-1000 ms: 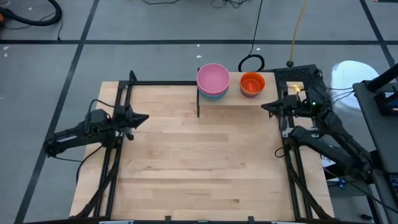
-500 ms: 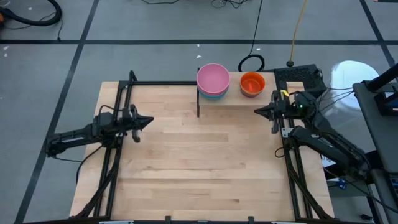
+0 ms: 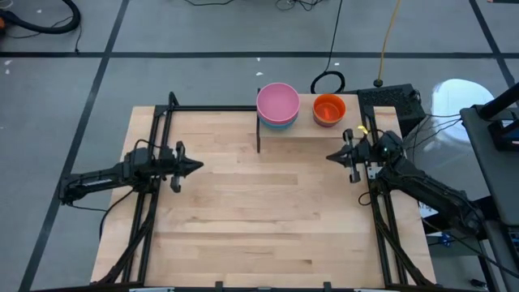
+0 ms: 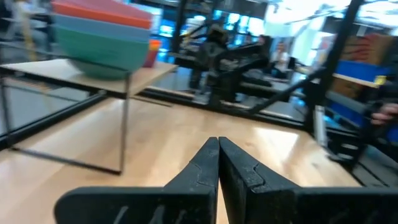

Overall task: Place and stack bowls onto a shelf
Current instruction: Return to Home Position

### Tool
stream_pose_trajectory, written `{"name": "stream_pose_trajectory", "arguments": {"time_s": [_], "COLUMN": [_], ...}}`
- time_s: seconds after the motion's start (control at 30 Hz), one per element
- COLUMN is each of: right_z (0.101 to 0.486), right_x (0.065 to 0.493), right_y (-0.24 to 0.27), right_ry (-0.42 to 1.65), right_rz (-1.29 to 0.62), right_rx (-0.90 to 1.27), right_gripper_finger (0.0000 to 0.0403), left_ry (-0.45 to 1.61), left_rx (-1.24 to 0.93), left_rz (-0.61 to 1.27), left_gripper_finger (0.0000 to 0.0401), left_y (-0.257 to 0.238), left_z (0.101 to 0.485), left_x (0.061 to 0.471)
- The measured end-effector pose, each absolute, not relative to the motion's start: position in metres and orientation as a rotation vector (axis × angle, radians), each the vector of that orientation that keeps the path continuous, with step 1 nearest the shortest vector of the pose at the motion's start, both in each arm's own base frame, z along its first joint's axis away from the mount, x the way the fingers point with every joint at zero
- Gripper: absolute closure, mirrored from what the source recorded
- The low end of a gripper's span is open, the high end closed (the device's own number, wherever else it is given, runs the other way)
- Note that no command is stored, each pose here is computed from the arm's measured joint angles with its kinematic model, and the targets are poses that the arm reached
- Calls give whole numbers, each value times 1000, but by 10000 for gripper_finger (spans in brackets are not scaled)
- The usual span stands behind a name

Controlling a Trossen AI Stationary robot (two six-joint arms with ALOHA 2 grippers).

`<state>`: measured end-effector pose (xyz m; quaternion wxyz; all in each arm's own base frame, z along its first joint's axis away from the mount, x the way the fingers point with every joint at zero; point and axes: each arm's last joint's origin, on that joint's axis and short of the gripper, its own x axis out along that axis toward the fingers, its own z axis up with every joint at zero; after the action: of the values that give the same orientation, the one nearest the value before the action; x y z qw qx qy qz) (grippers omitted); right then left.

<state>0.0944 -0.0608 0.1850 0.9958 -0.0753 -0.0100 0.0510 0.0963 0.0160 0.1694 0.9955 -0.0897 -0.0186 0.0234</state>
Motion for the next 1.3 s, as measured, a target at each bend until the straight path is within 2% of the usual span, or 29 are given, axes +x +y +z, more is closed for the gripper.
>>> {"name": "stream_pose_trajectory", "arguments": {"time_s": [0.23,0.63,0.93,1.17,1.3], "right_z": [180,178,173,173,173], "right_x": [96,99,101,101,101], "right_y": [-55,-47,-45,-45,-45], "right_ry": [-82,-75,-26,-25,-25], "right_rz": [178,291,311,310,310], "right_rx": [-218,-179,-40,-35,-35], "right_gripper_finger": [403,403,403,403,403], "left_ry": [-44,-12,74,109,125], "left_rx": [-125,-107,-164,-198,-244], "left_rz": [-104,-224,-229,-226,-222], "left_gripper_finger": [392,390,397,371,371], "left_y": [12,9,9,10,10], "left_z": [171,169,162,160,159], "left_x": [96,98,103,105,106]}}
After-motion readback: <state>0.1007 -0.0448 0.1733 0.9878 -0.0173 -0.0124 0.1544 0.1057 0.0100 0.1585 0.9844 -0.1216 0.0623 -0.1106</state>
